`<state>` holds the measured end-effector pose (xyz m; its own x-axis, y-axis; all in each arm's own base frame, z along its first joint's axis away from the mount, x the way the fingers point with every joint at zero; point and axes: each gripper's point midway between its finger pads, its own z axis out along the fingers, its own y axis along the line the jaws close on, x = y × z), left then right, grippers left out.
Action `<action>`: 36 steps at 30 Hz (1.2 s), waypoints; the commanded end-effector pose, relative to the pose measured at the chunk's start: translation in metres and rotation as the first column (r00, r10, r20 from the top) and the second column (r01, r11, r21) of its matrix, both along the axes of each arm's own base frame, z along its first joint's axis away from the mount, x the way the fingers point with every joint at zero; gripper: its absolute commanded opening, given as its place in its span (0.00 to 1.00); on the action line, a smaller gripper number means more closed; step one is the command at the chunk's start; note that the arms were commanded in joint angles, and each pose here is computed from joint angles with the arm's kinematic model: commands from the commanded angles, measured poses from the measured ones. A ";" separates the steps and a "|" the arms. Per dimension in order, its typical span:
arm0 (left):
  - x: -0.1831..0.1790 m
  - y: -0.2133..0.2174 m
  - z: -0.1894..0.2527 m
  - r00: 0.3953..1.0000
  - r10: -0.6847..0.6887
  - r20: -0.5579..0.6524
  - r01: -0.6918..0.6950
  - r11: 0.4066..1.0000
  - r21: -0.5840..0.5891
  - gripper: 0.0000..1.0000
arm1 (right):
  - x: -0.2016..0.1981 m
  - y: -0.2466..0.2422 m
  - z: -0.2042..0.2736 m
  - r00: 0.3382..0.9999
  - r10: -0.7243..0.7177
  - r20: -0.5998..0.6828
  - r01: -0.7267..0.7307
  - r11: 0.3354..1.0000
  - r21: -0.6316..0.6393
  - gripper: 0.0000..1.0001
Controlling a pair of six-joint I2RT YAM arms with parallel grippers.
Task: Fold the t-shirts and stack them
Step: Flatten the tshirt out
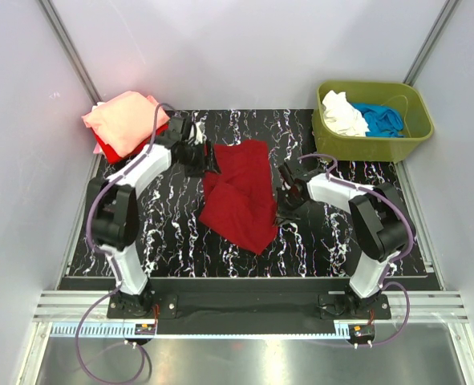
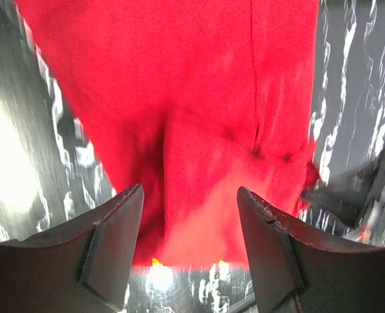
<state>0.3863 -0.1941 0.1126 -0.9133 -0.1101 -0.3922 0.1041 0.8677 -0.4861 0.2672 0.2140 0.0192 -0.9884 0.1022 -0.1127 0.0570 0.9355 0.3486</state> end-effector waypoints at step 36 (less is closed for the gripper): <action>0.182 -0.014 -0.066 0.994 0.113 0.009 -0.112 0.992 -0.058 0.63 | -0.308 0.055 0.074 0.513 0.856 -0.056 -0.857 0.515 0.016 0.59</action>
